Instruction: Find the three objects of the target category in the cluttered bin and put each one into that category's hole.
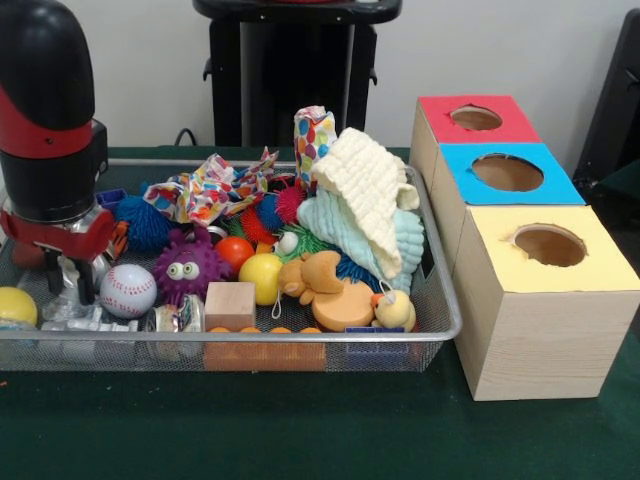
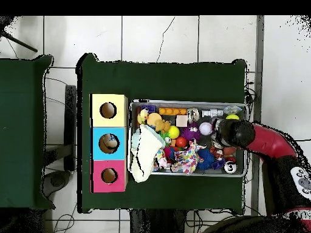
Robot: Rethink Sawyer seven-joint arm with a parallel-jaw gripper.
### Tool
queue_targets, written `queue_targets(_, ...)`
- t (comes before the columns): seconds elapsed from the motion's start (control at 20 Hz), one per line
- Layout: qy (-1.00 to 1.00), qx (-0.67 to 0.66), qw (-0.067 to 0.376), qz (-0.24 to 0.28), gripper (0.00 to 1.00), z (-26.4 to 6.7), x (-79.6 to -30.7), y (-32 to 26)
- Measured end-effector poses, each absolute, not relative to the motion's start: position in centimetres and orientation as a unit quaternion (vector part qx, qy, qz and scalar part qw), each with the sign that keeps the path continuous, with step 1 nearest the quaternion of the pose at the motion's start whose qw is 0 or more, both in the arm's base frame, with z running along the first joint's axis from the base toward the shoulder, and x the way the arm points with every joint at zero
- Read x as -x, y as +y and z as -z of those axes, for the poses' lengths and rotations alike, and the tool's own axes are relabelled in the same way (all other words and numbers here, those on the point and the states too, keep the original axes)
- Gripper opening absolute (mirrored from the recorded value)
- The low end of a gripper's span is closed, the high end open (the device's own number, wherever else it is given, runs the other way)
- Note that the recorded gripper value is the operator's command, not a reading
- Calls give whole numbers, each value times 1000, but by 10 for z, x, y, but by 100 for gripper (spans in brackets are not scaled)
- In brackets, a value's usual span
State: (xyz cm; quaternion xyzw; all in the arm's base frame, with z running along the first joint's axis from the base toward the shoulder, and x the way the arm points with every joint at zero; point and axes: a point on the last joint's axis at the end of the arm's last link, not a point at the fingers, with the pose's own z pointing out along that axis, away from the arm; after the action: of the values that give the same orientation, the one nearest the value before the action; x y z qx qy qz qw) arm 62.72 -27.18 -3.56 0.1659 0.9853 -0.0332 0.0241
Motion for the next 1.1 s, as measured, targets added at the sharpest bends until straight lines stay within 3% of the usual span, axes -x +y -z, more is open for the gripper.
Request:
queue_targets(0.45, 986, -164, 22, 31, 0, 26, -622, -268)
queue_targets(1.1, 989, -131, 43, 59, 0, -60, -628, -246)
